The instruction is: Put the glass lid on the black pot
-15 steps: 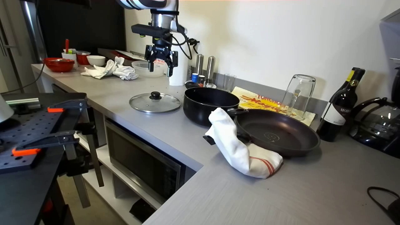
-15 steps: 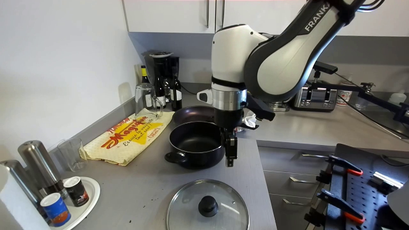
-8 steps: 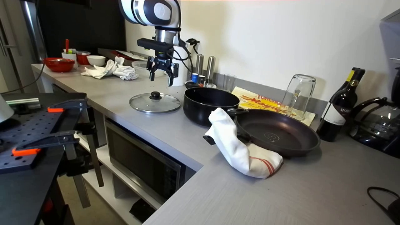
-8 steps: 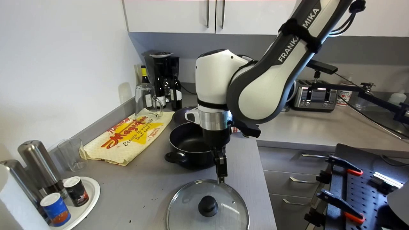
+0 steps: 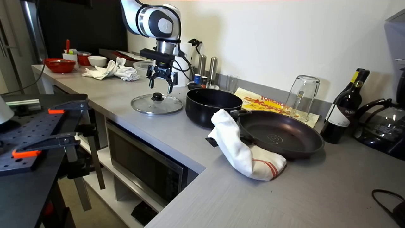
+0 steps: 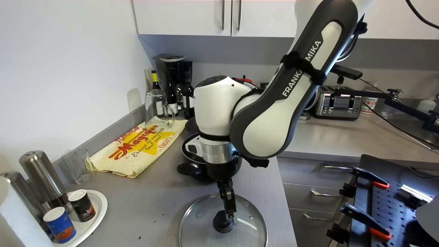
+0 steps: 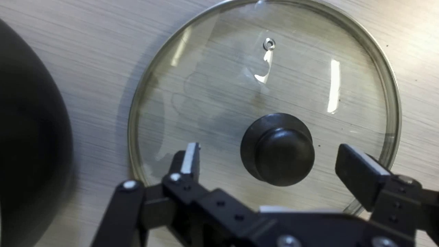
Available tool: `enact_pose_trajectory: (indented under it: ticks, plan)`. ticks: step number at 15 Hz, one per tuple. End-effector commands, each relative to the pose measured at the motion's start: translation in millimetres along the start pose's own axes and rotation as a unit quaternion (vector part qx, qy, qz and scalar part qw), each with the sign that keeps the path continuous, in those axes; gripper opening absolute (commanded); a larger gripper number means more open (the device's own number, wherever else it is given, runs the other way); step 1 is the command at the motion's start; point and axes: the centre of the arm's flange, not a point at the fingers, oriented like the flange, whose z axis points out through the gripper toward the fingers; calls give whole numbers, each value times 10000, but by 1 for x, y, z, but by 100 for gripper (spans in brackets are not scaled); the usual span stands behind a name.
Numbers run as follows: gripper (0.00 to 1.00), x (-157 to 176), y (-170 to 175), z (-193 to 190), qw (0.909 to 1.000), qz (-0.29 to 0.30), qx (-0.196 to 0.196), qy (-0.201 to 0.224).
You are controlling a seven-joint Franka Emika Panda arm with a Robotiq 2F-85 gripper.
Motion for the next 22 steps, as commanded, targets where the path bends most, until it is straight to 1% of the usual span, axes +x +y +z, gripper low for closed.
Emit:
enact_pose_trajectory:
  ticks: [1, 5, 9, 10, 11, 13, 14, 16, 17, 20, 22]
  plan:
    - [100, 22, -6, 16, 9999, -122, -29, -90]
    - [100, 25, -14, 26, 9997, -214, 33, -133]
    - [100, 25, -15, 35, 9996, -203, 91, -183]
    - [75, 24, -14, 36, 9996, -201, 101, -195]
    - [74, 24, -14, 37, 9995, -200, 106, -202]
    - [60, 24, -14, 37, 9995, -199, 120, -191]
    - [51, 24, -14, 37, 9995, -201, 119, -191]
    - [37, 25, -13, 35, 9996, -199, 113, -178]
    - [34, 25, -14, 32, 9996, -206, 97, -161]
    - [32, 20, -23, 25, 9995, -232, 71, -187]
    - [25, 13, -35, 13, 9994, -286, 38, -210]
